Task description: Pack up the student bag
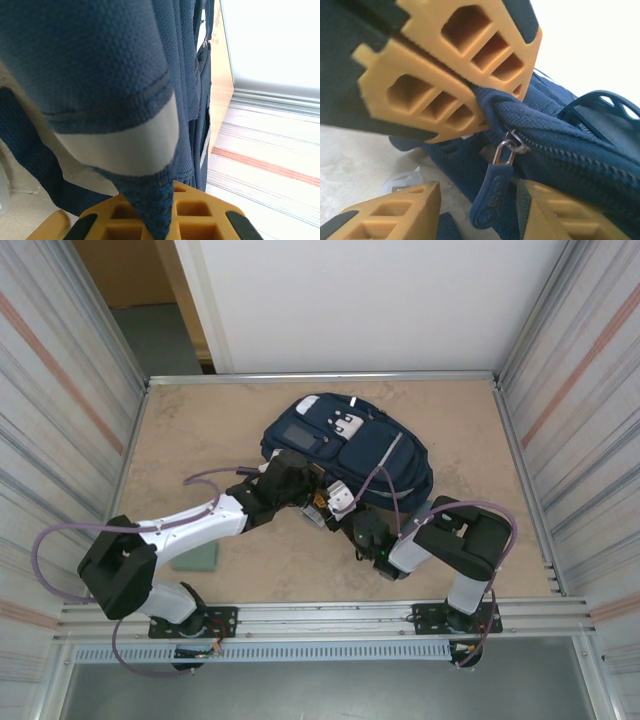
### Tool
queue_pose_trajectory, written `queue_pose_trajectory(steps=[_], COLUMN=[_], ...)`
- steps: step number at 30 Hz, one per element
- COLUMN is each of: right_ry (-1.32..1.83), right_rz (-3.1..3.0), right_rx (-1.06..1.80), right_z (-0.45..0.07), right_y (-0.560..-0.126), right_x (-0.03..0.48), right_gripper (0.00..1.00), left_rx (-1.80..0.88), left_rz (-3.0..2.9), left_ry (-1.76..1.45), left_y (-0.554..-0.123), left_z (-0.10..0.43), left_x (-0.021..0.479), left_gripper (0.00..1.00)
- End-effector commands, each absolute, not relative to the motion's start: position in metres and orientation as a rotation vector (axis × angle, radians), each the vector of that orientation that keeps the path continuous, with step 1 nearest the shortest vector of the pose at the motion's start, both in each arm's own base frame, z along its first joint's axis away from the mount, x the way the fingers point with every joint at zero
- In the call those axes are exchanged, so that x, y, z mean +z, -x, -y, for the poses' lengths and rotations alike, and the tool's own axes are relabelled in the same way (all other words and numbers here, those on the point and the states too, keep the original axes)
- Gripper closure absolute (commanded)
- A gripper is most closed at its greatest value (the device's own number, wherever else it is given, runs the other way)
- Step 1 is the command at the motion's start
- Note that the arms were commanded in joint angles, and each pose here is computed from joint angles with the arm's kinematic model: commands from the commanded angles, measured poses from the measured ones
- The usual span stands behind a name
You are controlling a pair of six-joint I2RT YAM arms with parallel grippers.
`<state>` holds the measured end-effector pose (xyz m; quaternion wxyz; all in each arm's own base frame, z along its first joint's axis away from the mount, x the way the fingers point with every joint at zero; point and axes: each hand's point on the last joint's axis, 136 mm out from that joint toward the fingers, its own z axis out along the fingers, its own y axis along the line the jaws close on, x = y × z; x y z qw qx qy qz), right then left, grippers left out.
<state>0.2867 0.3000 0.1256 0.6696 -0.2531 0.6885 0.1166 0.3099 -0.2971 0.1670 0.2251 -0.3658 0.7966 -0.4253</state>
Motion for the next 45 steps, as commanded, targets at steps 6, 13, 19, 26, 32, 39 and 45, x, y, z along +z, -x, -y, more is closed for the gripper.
queue_pose_trajectory(steps=[6, 13, 19, 26, 32, 39, 45], right_ry=[0.353, 0.315, 0.303, 0.308, 0.335, 0.285, 0.228], right_rz=[-1.528, -1.522, -1.522, -1.518, -1.513, -1.567, -1.652], right_rx=[0.212, 0.207, 0.210, 0.229, 0.238, 0.279, 0.289], right_z=[-0.290, -0.288, -0.292, -0.298, -0.303, -0.293, -0.282], right_y=[-0.307, -0.306, -0.307, -0.307, -0.301, -0.296, -0.295], right_x=[0.151, 0.158, 0.158, 0.159, 0.159, 0.151, 0.128], right_gripper=[0.71, 0.76, 0.85, 0.95, 1.00, 1.00, 1.00], left_rx=[-1.268, -1.260, -1.257, -1.241, -1.210, -1.021, -0.969], left_rz=[-2.090, -2.097, -2.092, -2.090, -2.078, -2.027, -2.015], left_ry=[1.039, 1.064, 1.046, 1.049, 1.052, 0.985, 1.036], left_y=[-0.309, -0.308, -0.308, -0.307, -0.309, -0.331, -0.353], left_z=[0.302, 0.300, 0.299, 0.296, 0.291, 0.261, 0.240], left_x=[0.186, 0.178, 0.181, 0.179, 0.176, 0.170, 0.147], left_gripper=[1.00, 1.00, 1.00, 1.00, 1.00, 1.00, 1.00])
